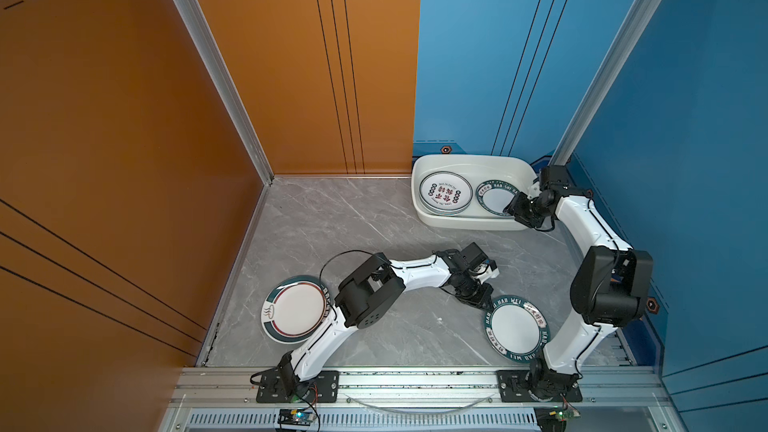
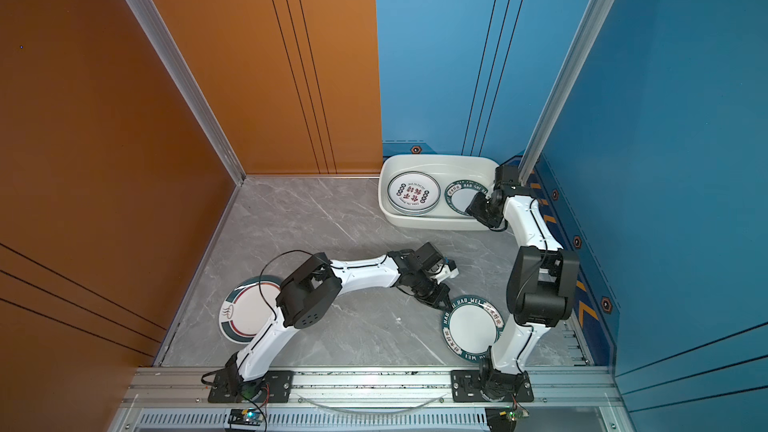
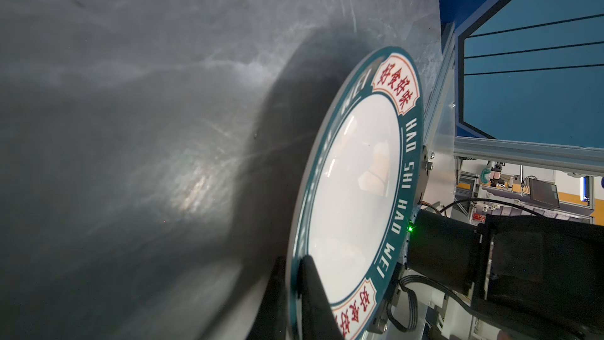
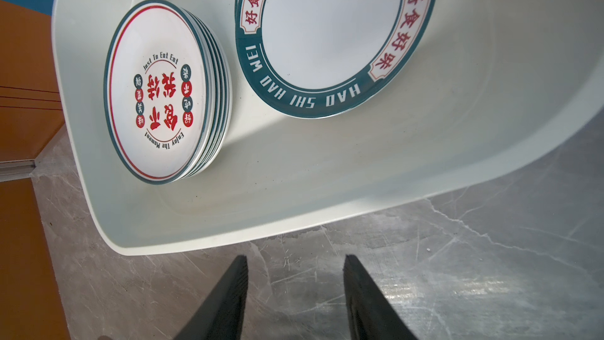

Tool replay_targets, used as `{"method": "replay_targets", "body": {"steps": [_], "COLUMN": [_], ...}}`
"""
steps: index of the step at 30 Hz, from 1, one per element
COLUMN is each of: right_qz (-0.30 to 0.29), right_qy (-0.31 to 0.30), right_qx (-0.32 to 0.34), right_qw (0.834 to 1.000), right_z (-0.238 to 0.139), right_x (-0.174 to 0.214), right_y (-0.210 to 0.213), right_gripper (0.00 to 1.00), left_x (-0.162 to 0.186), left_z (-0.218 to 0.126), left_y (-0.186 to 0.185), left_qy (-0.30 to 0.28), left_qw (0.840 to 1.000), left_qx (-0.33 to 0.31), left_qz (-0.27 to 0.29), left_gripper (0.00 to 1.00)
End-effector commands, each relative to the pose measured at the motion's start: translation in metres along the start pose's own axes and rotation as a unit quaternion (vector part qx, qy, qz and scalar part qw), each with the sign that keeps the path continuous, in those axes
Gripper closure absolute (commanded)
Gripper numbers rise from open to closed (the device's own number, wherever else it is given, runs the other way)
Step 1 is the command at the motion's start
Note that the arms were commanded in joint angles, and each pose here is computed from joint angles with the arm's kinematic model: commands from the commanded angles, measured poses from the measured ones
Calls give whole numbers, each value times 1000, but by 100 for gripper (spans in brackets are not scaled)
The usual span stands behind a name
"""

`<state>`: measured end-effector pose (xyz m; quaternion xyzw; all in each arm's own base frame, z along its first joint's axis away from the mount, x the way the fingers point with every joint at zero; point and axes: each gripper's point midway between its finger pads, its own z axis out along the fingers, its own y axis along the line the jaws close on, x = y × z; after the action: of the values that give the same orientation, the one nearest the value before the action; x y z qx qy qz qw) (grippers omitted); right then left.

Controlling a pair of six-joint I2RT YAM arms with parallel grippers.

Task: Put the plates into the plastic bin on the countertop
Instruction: 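Drag the green-rimmed plate toward the right gripper with the left gripper, then tilt the plate up with left gripper while right grasps its rim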

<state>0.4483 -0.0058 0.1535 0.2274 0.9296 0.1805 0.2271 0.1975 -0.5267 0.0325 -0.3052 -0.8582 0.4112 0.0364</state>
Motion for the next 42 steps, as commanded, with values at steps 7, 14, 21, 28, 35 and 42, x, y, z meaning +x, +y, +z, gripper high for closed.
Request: {"method": "replay_targets", "body": {"steps": [7,14,21,28,35,42], "right_qz": [-22,-32,-55,-65,-89,-145], "right_qy": [-21,-37,-27,-11,21,67], "right_qx": [-48,-134,-228,-276,-313,-350], "right_qw": [998,990,972,959,945,923], "right_z": [-17,-25,-27,-21,-13,-12], "right_x": [-1,-1,13,33,60,97], "right_y": [15,44,79,94,111,144], "right_gripper": [49,49,45,30,28,28], "left_x": [4,-10,-5,7,15,12], "left_z": [-26,-104,-191,-255,-306,-343], "left_y": [55,75,95,102,96,98], "left_qy": [-3,-73,-148,-212,-262,-297], "left_qw": [998,993,981,967,954,942], "left_qx": [-58,-60,-58,-32,-7,11], "left_qz": [-38,-76,-112,-138,-143,-153], "left_gripper": [100,100,100,100,100,100]}}
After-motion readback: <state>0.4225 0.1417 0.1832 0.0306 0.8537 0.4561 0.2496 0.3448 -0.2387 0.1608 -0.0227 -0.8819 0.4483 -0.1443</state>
